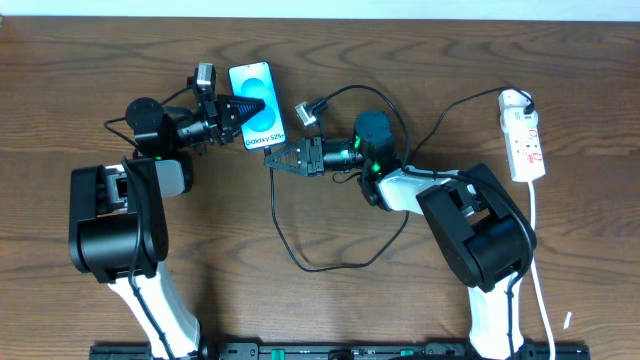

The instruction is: Plug charger to phone and switch on socket

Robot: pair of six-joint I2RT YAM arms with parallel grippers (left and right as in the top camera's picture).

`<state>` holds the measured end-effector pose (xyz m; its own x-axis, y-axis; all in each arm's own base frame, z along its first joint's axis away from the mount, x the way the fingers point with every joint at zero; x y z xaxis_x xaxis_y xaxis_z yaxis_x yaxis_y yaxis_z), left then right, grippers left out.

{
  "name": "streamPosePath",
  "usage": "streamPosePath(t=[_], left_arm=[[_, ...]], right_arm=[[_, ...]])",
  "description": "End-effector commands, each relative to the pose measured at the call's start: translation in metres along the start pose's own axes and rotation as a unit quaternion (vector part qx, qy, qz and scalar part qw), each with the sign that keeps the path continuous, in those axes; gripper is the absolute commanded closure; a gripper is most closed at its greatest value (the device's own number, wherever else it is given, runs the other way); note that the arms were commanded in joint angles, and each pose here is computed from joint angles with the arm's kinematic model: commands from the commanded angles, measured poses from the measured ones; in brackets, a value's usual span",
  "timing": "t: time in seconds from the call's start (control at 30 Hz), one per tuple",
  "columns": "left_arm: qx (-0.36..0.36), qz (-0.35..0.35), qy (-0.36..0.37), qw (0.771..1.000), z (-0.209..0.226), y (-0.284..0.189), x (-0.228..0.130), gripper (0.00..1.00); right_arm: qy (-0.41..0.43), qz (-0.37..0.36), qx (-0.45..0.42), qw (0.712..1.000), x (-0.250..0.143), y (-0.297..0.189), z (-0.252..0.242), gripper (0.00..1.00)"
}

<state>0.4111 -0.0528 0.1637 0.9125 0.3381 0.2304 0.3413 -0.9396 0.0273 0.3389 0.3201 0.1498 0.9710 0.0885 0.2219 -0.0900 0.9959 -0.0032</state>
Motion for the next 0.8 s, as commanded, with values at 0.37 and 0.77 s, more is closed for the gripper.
streamPosePath(t=[0.37,0.77], left_arm=[[-0.009,0.041,0.023,0.999,-0.01,0.005,-0.007,0.93],[-0.009,0.042,0.026,0.999,-0.01,0.005,-0.007,0.93]], right_arm=[[-0.056,0.013,0.012,0.998,0.004,-0.011,0.005,0.49],[-0.066,0.076,0.034,0.994,0.0,-0.036,0.011,0.16]])
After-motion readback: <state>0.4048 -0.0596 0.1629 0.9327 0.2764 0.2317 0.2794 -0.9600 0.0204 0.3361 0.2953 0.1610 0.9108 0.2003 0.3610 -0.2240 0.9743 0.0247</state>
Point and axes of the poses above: each gripper's point midway between its finger pads, its own y axis out along the fingers, its own z axis along the line the jaws close on, x = y × z, the point moved 6 cm from there along -y, back along the fingers, and after that the axes turned 4 degrees about y, right-handed, at the moved point
